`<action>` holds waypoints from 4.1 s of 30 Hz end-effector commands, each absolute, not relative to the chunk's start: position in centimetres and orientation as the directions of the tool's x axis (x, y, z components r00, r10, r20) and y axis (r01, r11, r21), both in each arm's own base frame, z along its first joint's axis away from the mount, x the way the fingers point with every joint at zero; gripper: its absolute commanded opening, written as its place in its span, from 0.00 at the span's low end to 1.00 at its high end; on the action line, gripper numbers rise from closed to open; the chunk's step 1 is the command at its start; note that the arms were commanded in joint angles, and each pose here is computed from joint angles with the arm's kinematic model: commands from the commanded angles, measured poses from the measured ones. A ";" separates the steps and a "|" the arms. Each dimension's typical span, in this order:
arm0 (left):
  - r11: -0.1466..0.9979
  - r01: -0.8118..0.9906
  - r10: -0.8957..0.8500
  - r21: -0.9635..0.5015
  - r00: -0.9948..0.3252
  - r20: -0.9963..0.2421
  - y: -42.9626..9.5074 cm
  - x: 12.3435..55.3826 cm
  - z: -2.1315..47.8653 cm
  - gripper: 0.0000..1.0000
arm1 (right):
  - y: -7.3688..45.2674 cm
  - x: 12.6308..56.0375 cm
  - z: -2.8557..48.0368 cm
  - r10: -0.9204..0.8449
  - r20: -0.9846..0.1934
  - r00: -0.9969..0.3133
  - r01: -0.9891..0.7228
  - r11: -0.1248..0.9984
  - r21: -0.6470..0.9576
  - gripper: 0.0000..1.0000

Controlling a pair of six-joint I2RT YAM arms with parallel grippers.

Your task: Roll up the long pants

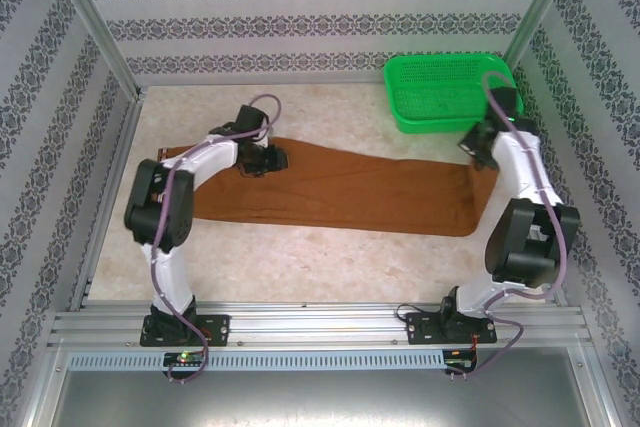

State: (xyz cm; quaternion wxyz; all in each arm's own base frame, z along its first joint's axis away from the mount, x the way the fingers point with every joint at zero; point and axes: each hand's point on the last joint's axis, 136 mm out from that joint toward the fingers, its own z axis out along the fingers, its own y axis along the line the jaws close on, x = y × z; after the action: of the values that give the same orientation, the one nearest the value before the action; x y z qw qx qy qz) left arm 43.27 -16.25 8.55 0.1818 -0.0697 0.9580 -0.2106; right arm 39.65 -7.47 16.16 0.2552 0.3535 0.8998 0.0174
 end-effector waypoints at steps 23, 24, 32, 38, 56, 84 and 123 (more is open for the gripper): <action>0.762 -0.464 -0.645 -0.452 -0.606 -0.466 4.2 35.9 13.7 0.45 | 49.5 39.8 16.1 0.001 -0.347 -0.938 -0.214 0.786 0.580 0.00; 0.764 -0.461 -0.643 -0.452 -0.607 -0.467 4.3 35.8 13.8 0.45 | 50.2 39.6 15.1 -0.011 -0.328 -0.945 -0.216 0.772 0.597 0.12; 0.770 -0.352 -0.610 -0.532 -0.651 -0.451 1.9 35.9 13.1 0.48 | 49.9 39.1 16.1 -0.045 -0.326 -0.944 -0.257 0.718 0.647 0.98; 0.794 -0.348 -0.571 -0.499 -0.711 -0.412 1.4 36.6 10.5 0.49 | 41.8 39.9 18.5 0.031 -0.349 -0.937 -0.201 0.767 0.609 0.98; 0.823 -0.256 -0.456 -0.507 -0.831 -0.320 -0.9 41.3 5.0 0.48 | 34.5 40.4 14.8 0.145 -0.264 -0.954 -0.056 0.775 0.629 0.98; 0.880 -0.252 -0.450 -0.403 -0.715 -0.535 1.4 37.5 20.7 0.00 | 25.7 41.6 12.8 0.316 -0.244 -0.917 0.109 0.786 0.608 0.98; 0.906 -0.337 -0.416 -0.256 -0.823 -0.387 1.5 38.3 9.9 0.46 | 21.8 43.5 4.5 0.250 -0.125 -0.960 0.142 0.822 0.552 0.98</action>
State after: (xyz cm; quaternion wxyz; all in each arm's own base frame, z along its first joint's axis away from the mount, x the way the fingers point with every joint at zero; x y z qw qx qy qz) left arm 37.10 1.13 9.03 0.2029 -0.2123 0.9511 -0.0960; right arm 43.52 20.81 5.29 0.1072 0.1146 0.9515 0.2647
